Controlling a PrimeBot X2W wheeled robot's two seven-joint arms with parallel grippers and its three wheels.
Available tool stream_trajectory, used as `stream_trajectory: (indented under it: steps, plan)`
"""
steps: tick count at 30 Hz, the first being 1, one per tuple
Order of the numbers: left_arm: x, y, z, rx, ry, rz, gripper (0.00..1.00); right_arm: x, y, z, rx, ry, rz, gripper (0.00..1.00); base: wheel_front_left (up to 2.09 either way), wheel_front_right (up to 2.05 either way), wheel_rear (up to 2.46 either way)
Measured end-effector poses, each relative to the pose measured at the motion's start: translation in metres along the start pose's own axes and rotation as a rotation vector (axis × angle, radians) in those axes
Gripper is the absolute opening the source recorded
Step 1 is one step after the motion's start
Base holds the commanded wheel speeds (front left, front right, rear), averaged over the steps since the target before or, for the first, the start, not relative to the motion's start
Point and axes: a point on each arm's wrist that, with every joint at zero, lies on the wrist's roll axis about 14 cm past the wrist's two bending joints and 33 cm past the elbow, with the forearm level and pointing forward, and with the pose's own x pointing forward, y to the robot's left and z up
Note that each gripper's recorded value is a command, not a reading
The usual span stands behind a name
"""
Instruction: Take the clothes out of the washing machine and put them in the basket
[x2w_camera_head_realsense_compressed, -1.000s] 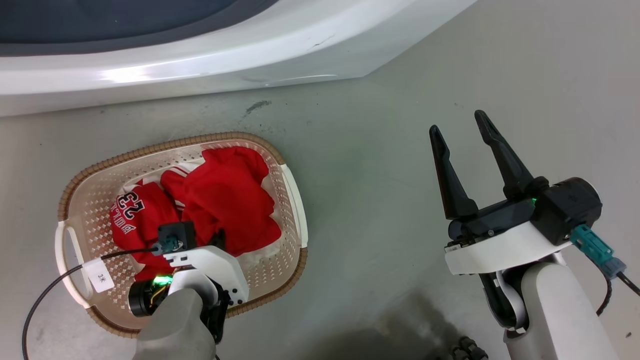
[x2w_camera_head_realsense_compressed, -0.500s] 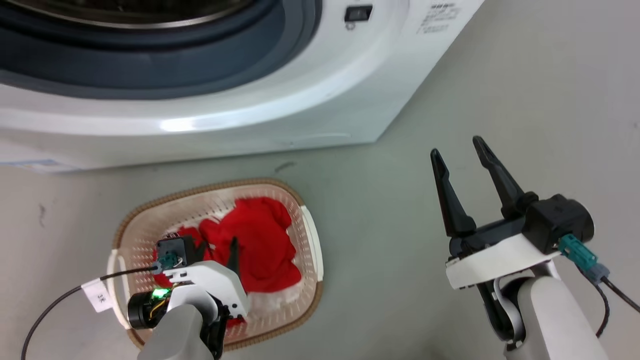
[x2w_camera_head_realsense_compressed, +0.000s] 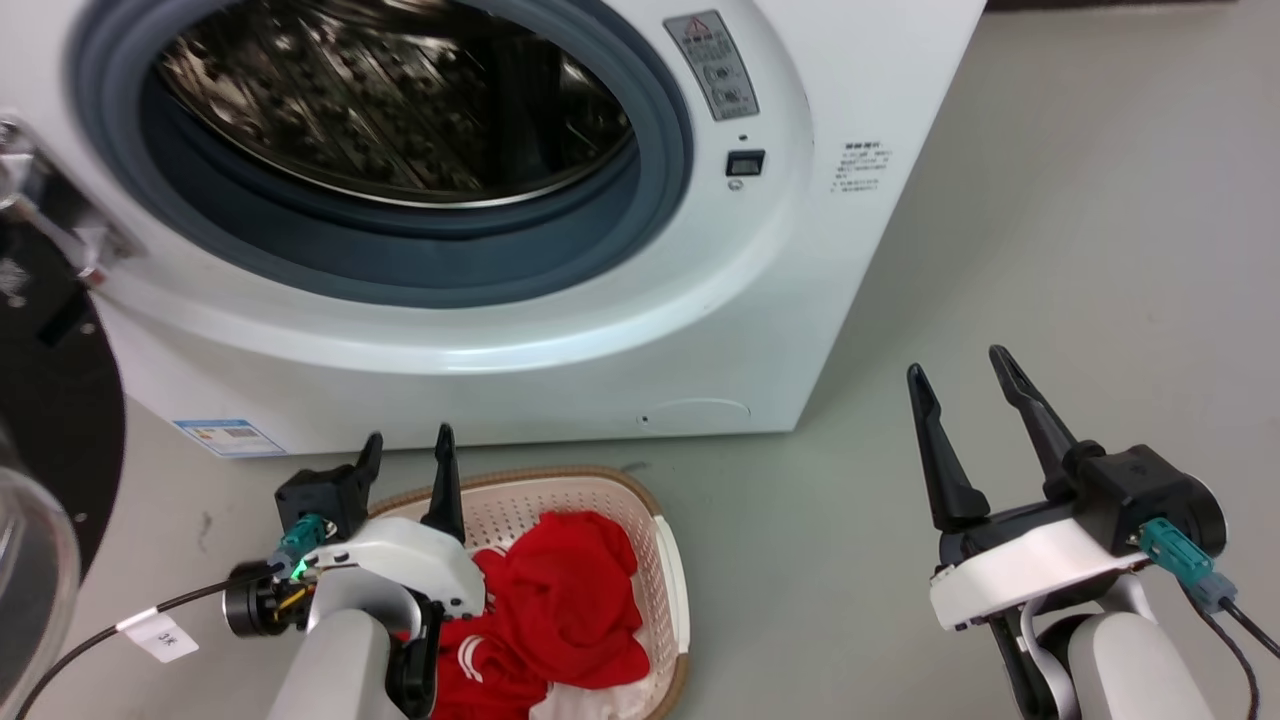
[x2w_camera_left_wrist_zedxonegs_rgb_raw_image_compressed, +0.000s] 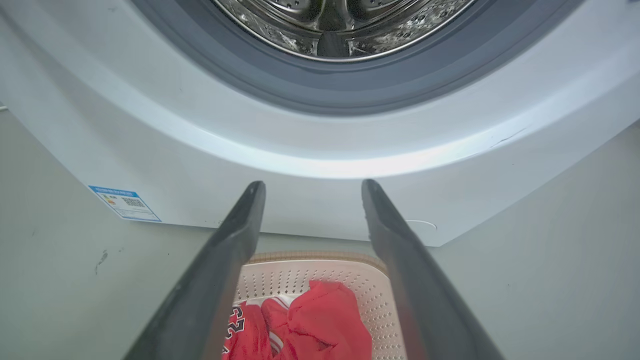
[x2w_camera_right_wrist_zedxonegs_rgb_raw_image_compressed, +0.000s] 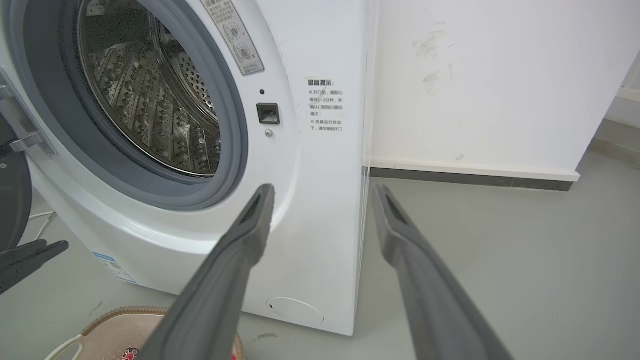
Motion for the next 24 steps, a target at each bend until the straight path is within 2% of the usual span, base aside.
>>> stream_trajectory:
  steps: [7,12,17,24]
  plan:
    - [-0.025,-0.005,0.087,0.054,-0.276,-0.013,1.0,-0.011,0.003,0.022,-0.018,-0.046,0.002,1.0,0.0,0.0,0.0]
    - [-0.052,-0.011,0.125,0.072,-0.409,-0.021,1.0,-0.023,0.005,0.03,-0.028,-0.058,0.0,1.0,0.0,0.0,0.0]
    - [-0.076,-0.015,0.144,0.114,-0.485,-0.027,1.0,-0.035,0.009,0.038,-0.033,-0.075,0.004,1.0,0.0,0.0,0.0]
    - [-0.098,-0.012,0.135,0.148,-0.479,-0.019,1.0,-0.049,0.015,0.044,-0.038,-0.083,0.014,1.0,0.0,0.0,0.0]
